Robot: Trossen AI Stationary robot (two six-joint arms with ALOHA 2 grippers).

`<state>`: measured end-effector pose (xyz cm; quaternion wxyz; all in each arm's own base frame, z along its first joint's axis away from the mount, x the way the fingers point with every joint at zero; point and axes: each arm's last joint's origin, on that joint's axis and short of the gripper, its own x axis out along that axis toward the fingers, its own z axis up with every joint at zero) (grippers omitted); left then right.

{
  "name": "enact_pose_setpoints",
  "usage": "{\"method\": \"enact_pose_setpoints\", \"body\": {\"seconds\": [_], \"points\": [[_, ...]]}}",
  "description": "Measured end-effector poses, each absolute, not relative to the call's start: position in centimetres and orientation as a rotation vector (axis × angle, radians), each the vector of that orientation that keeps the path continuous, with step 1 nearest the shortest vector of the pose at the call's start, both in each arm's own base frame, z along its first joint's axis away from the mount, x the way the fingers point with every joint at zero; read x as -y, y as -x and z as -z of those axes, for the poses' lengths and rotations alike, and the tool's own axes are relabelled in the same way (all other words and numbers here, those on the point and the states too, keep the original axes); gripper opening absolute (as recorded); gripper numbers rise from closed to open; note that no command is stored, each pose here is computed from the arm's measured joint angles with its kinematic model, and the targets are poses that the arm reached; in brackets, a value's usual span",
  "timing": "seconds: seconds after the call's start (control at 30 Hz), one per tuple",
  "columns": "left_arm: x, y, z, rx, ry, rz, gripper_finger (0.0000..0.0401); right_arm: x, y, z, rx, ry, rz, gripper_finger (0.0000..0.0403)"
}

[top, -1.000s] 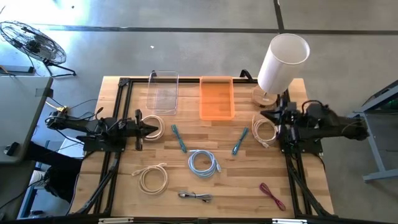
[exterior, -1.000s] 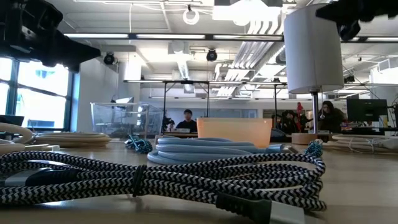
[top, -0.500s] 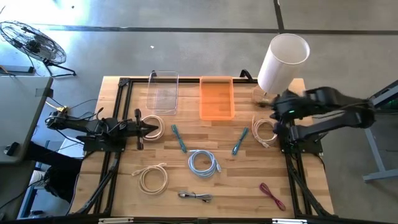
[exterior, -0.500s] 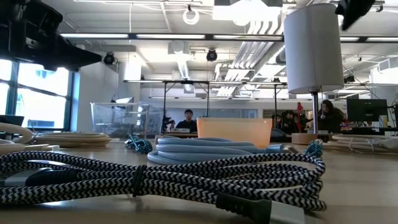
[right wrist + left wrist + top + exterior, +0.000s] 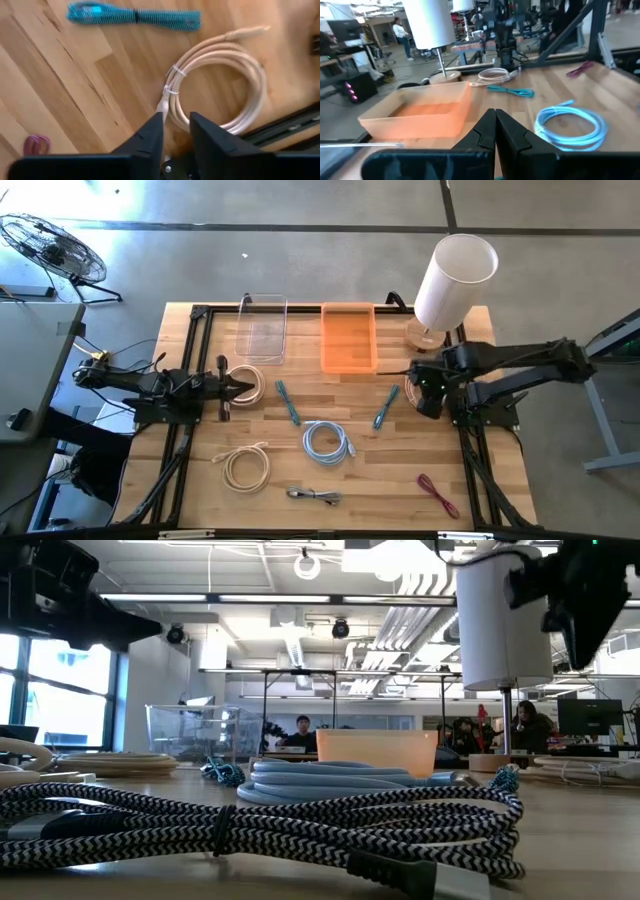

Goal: Pick & Place USB Port
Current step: Put the right white HDMI cable into the orange bin

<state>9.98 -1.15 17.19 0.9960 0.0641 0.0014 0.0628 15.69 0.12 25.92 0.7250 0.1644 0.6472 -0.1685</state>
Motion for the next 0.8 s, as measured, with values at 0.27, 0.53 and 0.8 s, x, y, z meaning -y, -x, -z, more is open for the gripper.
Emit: {"method": "enact_pose_setpoints", "body": {"seconds": [0.27, 0.53, 0.8], "points": [[1.3, -10.0, -17.2, 0.005, -0.064, -0.064, 0.0001, -0.2, -15.5, -21.0, -1.450, -0.378, 0.330, 0.0187], [1.3, -10.0, -17.2, 0.006, -0.042, -0.061, 0.0001, -0.2, -14.5, -16.7, -1.458, -0.367, 0.345, 0.0207], [1.3, -10.0, -17.2, 0.008, -0.019, -0.061, 0.0001, -0.1, -14.4, -14.9, -1.404, -0.405, 0.375, 0.0206]]}}
